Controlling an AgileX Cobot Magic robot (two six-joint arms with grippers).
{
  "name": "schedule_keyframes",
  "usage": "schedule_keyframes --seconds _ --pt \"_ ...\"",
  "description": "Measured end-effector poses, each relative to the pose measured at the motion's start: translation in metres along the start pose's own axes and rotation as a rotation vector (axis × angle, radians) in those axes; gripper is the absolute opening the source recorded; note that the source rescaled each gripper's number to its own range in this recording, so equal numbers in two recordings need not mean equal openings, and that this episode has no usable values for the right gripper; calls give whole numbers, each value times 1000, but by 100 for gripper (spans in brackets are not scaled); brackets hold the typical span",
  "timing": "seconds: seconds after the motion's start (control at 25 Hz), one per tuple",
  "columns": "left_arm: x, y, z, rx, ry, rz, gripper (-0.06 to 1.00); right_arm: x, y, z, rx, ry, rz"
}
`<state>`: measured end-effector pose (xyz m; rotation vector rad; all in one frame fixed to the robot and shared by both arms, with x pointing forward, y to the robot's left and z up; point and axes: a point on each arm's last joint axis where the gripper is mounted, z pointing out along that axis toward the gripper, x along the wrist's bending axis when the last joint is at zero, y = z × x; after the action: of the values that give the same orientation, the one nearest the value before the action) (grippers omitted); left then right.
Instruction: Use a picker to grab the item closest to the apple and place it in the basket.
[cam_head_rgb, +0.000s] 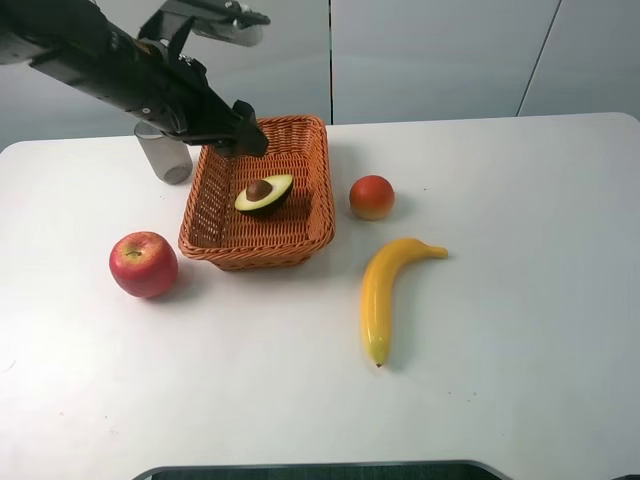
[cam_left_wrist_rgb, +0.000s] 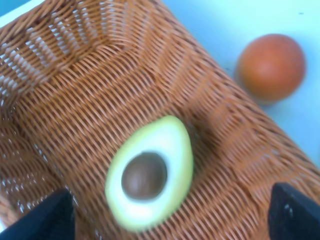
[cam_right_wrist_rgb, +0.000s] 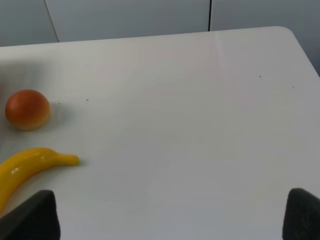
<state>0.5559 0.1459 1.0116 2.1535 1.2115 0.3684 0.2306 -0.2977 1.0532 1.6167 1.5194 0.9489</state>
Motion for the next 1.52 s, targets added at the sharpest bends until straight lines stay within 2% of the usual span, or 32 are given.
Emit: schedule_keyframes --seconds 0.12,0.28,0.36,0.44,0.56,0.76,1.04,1.24,1.44,1.52 --pt "23 0 -31 6 38 -63 100 0 0 0 0 0 0" --pt "59 -5 -79 -37 135 -188 100 0 0 0 0 0 0" --pt "69 -8 -104 -64 185 -221 100 0 0 0 0 0 0" --pt "70 -10 -131 -94 237 -229 100 0 0 0 0 0 0" --pt "62 -17 -169 -124 312 -239 100 0 0 0 0 0 0" --pt "38 -37 -237 -197 407 -241 100 0 0 0 0 0 0" --pt "-7 -92 -314 -266 444 -238 100 0 0 0 0 0 0" --pt "-28 -141 -333 -331 483 -224 100 0 0 0 0 0 0" --pt "-45 -187 -316 -381 406 -238 100 0 0 0 0 0 0" --pt "-46 -204 -304 -382 406 -238 100 0 0 0 0 0 0"
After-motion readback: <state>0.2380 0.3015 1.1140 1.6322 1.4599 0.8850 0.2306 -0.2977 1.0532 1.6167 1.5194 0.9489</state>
